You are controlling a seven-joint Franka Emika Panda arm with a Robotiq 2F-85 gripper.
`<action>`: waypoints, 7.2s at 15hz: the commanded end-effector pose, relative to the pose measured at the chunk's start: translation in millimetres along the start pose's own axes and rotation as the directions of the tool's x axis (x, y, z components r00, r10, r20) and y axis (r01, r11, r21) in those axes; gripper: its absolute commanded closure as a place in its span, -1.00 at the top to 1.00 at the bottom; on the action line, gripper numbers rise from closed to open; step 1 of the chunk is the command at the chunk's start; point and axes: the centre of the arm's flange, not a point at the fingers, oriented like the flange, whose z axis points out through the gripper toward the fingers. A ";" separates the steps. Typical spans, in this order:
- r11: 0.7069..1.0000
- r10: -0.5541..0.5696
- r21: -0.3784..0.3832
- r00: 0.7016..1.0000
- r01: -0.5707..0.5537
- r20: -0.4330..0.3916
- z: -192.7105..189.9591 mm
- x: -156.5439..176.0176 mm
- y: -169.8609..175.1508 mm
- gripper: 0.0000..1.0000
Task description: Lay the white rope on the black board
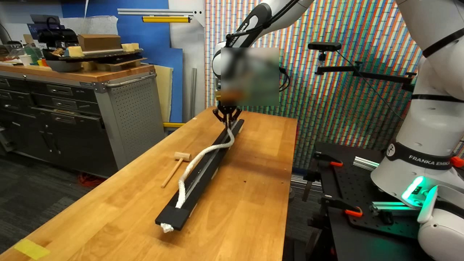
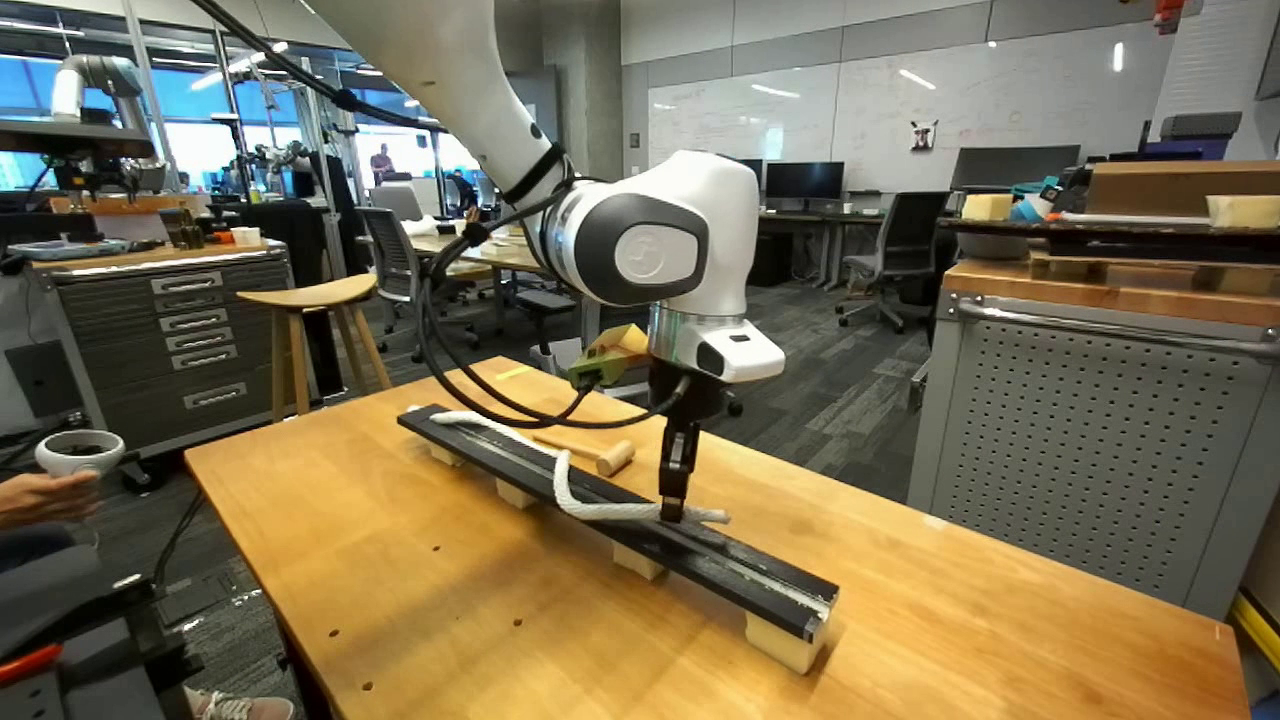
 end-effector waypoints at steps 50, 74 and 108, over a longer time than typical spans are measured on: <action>0.861 0.502 0.119 0.864 -0.495 -0.037 8.7 84.6 64.6 -0.95; 0.880 0.463 0.163 0.884 -0.447 -0.073 -0.7 61.8 81.5 -0.44; 0.805 -0.565 0.066 0.795 0.590 -0.221 -158.3 -221.6 -55.3 1.00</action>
